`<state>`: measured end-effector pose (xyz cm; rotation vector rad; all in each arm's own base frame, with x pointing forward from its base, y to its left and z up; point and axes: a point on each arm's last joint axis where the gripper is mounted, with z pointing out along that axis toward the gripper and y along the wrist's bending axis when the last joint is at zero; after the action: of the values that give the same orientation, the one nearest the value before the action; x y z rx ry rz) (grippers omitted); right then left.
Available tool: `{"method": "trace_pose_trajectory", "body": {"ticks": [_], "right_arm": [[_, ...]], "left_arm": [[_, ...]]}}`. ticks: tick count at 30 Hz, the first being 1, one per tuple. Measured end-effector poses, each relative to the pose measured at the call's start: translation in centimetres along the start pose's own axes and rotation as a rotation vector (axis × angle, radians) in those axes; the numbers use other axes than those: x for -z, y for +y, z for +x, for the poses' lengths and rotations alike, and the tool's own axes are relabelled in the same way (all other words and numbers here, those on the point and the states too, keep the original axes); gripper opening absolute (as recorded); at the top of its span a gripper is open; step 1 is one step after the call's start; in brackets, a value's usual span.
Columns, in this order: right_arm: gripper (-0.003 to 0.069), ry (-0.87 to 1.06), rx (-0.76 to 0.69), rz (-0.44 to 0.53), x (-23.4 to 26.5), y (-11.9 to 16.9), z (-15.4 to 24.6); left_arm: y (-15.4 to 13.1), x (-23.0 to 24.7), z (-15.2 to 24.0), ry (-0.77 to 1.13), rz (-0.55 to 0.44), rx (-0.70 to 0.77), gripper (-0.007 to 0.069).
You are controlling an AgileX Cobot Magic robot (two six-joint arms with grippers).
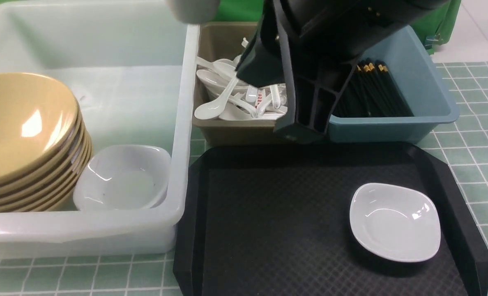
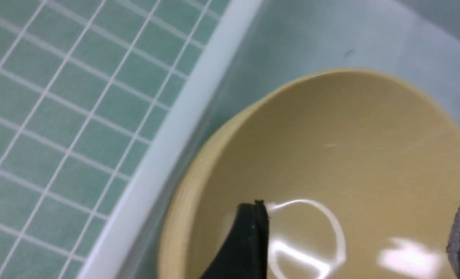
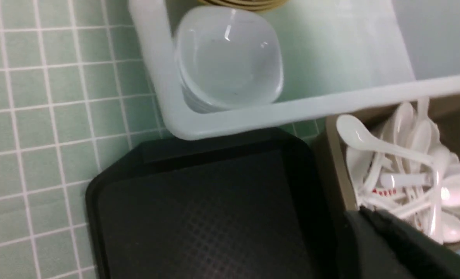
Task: On blue table put chopsticks spoon bowls plates into blue grey white boxes.
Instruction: 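Grasp the small white bowl on the black tray by its rim with the left gripper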
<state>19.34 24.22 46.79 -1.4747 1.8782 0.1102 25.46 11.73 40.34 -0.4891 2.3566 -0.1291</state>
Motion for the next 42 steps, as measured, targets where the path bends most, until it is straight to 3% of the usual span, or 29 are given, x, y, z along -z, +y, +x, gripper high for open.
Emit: {"method": "trace_pose_trajectory", "body": {"ticks": [3, 4, 8, 11, 15, 16, 20, 28, 34, 37, 40, 42], "right_arm": [[0.0047, 0.021, -0.088, 0.033, 0.1, -1.3, 1.0], [0.0047, 0.027, -0.101, 0.037, 0.1, -1.5, 1.3], [0.0047, 0.12, -0.251, 0.092, 0.8, -3.1, 5.9], [0.0047, 0.187, -0.342, 0.129, 1.6, -3.3, 9.4], [0.0047, 0.255, -0.44, 0.166, 3.1, -2.4, 13.9], [0.0047, 0.251, -0.451, 0.174, 3.4, -2.4, 14.0], [0.0047, 0.258, -0.516, 0.22, 5.9, 0.0, 17.8], [0.0048, 0.198, -0.521, 0.253, 8.4, 2.4, 19.7], [0.0048, 0.192, -0.522, 0.256, 8.6, 2.7, 19.9], [0.0048, 0.192, -0.522, 0.255, 8.6, 2.7, 19.9], [0.0048, 0.192, -0.523, 0.252, 8.5, 2.7, 19.9], [0.0048, 0.194, -0.522, 0.241, 8.4, 2.7, 19.8]], "left_arm": [[-6.0, 1.8, 0.1, 0.011, 0.137, -0.163, 0.0599], [-6.9, 1.9, 0.3, 0.019, 0.158, -0.185, 0.0599], [-16.1, 1.1, 4.3, 0.144, 0.391, -0.433, 0.0541], [-21.4, -0.7, 7.6, 0.225, 0.492, -0.543, 0.0526], [-29.1, -4.9, 13.7, 0.337, 0.584, -0.703, 0.0528], [-29.5, -5.6, 14.2, 0.354, 0.581, -0.711, 0.0528], [-36.2, -10.6, 20.7, 0.466, 0.614, -0.831, 0.0528], [-43.0, -17.1, 26.6, 0.546, 0.627, -0.947, 0.0528], [-44.8, -20.1, 28.7, 0.581, 0.595, -1.006, 0.0507], [-45.1, -20.1, 28.7, 0.581, 0.589, -1.008, 0.0382], [-45.1, -20.1, 28.8, 0.586, 0.574, -1.019, 0.0162], [-45.1, -19.4, 28.5, 0.6, 0.583, -1.014, 0.0085]]}}
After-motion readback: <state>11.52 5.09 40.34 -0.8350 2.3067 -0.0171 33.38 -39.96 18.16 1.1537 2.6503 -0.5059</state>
